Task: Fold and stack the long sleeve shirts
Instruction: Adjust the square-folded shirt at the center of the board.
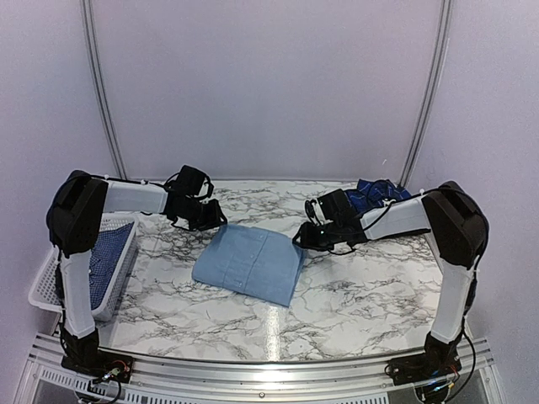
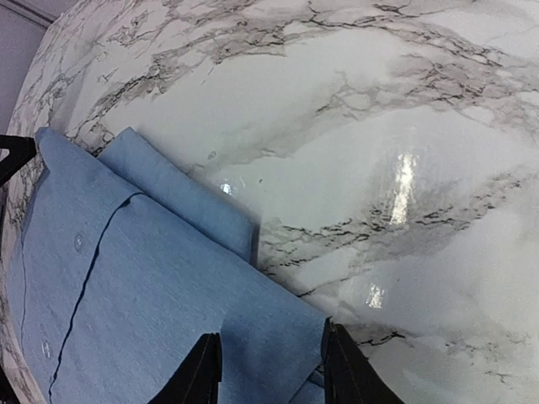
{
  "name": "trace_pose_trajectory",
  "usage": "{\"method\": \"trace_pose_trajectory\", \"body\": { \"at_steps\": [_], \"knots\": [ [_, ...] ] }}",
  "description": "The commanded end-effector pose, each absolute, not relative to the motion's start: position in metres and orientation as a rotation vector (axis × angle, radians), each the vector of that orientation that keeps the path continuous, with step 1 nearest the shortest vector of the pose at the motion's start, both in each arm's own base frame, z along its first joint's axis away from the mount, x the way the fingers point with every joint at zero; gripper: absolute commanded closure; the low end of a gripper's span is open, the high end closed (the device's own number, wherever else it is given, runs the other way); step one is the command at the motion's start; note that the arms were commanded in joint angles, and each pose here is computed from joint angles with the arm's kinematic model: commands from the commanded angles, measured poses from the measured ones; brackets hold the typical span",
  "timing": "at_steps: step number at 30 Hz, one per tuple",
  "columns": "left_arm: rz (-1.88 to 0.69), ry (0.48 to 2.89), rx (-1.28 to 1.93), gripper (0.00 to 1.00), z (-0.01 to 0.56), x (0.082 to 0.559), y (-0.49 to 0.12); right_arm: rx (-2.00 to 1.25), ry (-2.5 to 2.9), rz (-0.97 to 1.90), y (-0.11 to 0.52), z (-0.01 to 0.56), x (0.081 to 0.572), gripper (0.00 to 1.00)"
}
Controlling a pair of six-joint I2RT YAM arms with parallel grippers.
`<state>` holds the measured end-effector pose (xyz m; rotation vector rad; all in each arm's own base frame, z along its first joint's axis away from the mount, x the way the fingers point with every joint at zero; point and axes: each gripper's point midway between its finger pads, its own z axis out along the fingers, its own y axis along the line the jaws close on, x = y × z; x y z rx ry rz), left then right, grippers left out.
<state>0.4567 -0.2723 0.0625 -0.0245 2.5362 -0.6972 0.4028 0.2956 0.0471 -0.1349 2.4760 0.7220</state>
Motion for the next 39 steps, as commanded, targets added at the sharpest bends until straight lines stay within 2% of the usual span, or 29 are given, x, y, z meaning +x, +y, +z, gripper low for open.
{"method": "trace_pose_trajectory", "body": {
  "at_steps": [1, 10, 15, 17, 21, 23, 33, 39],
  "knots": [
    [-0.667, 2.550, -0.005, 0.70, 0.054, 0.467, -0.273, -0.089, 2.471, 0.689, 0.288, 0.046, 0.407, 0.62],
    [-0.669, 2.569, -0.010, 0.89, 0.039, 0.479, -0.280, -0.055, 2.487, 0.633, 0.278, 0.038, 0.404, 0.61],
    [-0.687, 2.577, -0.009, 0.95, 0.033, 0.483, -0.285, -0.066, 2.469, 0.671, 0.285, 0.040, 0.405, 0.61],
    [-0.692, 2.580, -0.010, 0.97, 0.032, 0.482, -0.286, -0.074, 2.454, 0.688, 0.289, 0.044, 0.407, 0.66],
    [-0.696, 2.573, -0.010, 1.00, 0.037, 0.481, -0.286, -0.107, 2.439, 0.680, 0.297, 0.057, 0.408, 0.92],
    [-0.696, 2.565, -0.009, 1.00, 0.041, 0.481, -0.285, -0.122, 2.417, 0.652, 0.299, 0.069, 0.408, 1.00],
    [-0.716, 2.528, 0.022, 1.00, 0.063, 0.476, -0.294, -0.121, 2.404, 0.540, 0.290, 0.104, 0.376, 1.00],
    [-0.725, 2.514, 0.041, 1.00, 0.070, 0.474, -0.303, -0.079, 2.441, 0.486, 0.272, 0.095, 0.359, 1.00]
  ]
}}
